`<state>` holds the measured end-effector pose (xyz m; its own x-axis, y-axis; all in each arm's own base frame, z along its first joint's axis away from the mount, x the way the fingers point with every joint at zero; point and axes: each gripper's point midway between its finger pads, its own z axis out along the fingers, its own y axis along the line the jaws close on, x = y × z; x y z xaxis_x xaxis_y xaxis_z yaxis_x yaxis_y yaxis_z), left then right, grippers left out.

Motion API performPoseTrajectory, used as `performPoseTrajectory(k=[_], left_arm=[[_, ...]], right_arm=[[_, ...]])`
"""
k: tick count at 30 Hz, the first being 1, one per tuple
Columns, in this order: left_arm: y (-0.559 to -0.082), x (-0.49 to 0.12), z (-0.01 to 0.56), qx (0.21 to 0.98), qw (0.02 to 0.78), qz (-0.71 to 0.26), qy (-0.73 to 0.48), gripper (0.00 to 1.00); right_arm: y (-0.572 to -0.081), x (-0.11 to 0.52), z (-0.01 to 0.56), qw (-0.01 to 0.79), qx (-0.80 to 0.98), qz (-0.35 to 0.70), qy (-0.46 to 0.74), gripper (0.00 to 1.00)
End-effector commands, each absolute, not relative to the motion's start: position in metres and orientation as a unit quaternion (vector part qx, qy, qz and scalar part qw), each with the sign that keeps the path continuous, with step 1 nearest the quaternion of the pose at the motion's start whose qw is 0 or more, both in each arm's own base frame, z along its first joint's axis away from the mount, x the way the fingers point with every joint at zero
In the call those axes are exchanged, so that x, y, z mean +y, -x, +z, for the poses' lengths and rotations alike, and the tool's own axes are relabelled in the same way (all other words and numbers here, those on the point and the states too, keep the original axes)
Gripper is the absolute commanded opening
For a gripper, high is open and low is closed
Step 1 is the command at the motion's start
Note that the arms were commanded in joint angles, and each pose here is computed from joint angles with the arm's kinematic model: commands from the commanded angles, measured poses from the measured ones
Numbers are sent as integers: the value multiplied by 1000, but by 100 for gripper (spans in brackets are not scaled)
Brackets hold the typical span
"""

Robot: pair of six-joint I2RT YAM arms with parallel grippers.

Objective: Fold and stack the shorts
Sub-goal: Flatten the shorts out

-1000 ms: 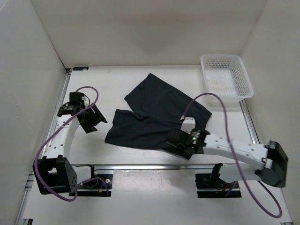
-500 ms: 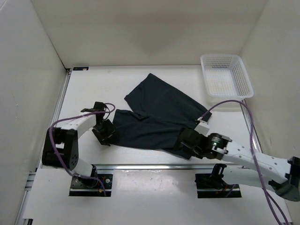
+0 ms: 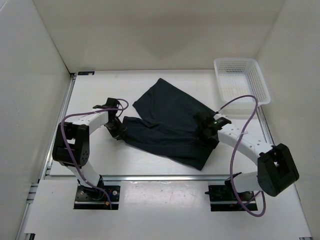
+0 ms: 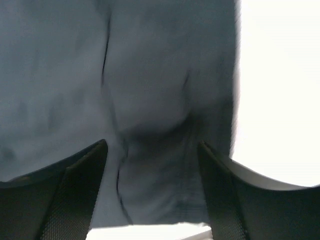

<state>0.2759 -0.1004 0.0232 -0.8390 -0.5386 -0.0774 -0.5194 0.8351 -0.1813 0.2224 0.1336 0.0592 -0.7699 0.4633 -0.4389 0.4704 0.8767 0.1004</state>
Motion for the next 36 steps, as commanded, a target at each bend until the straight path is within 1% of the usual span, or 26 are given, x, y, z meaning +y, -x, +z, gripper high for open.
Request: performPoseTrajectory(k=[1,4,7,9,10,14,15,16,17,18,19,20,21,22,23,24,25,26,27,28,30,31,33,35,36], left_arm=[[-288,-100,33,957,90,-80,263,10],[-286,-99,33,958,86,-78,263,10],[-288,-99,39,958,96,-83,258,10],[-288,-96,46,956,103,-85,263,10],[-287,-87,45,952,103,-83,277,10],[-280,-64,49,943,114,-81,302,10],[-277,-59,53,940,117,-81,309,10],[-276,-51,53,937,119,-79,319,10],[-272,-47,51,935,117,-78,325,10],[-267,-42,49,935,114,-70,327,10],[-266,-35,49,931,115,-69,338,10],[-261,-33,47,930,113,-68,343,10],[-261,-30,47,930,114,-66,344,10],[-257,-28,46,928,113,-65,348,10],[-257,-24,46,926,113,-65,354,10],[-257,-26,46,928,112,-70,349,10],[-257,-26,46,928,112,-70,349,10],[-259,-28,47,928,109,-75,349,10],[-259,-29,47,928,108,-79,348,10],[-265,-29,52,927,116,-82,347,10],[-271,-29,57,927,119,-83,347,10],[-274,-29,60,926,124,-84,347,10],[-276,-28,62,926,123,-84,347,10],[-280,-27,63,926,127,-80,347,10],[-284,-26,67,927,133,-81,342,10]], right_arm=[[-261,110,76,260,926,3,-273,78],[-273,90,70,254,924,-12,-285,83],[-285,79,59,244,924,-11,-294,83],[-293,73,48,234,926,-14,-298,80],[-293,76,41,228,930,-11,-289,76],[-313,97,20,206,945,22,-251,52],[-319,101,17,204,948,26,-242,33],[-324,105,15,198,950,29,-241,28],[-335,116,11,193,954,36,-228,17],[-344,125,12,197,955,44,-217,13],[-349,126,1,183,959,35,-212,9],[-358,134,1,185,961,41,-201,7],[-382,148,16,205,957,55,-196,5],[-394,153,19,208,959,60,-184,5],[-398,154,5,188,965,46,-176,5],[-432,169,29,217,959,71,-167,8],[-442,174,17,206,965,67,-149,14],[-448,181,21,198,968,75,-137,23],[-475,193,48,228,961,97,-126,46],[-480,196,48,225,962,99,-119,60],[-484,208,69,244,959,107,-93,76],[-484,210,92,268,953,110,-85,85],[-474,214,109,285,949,106,-77,89],[-449,210,126,295,945,114,-87,89],[-441,209,154,321,932,139,-94,89]])
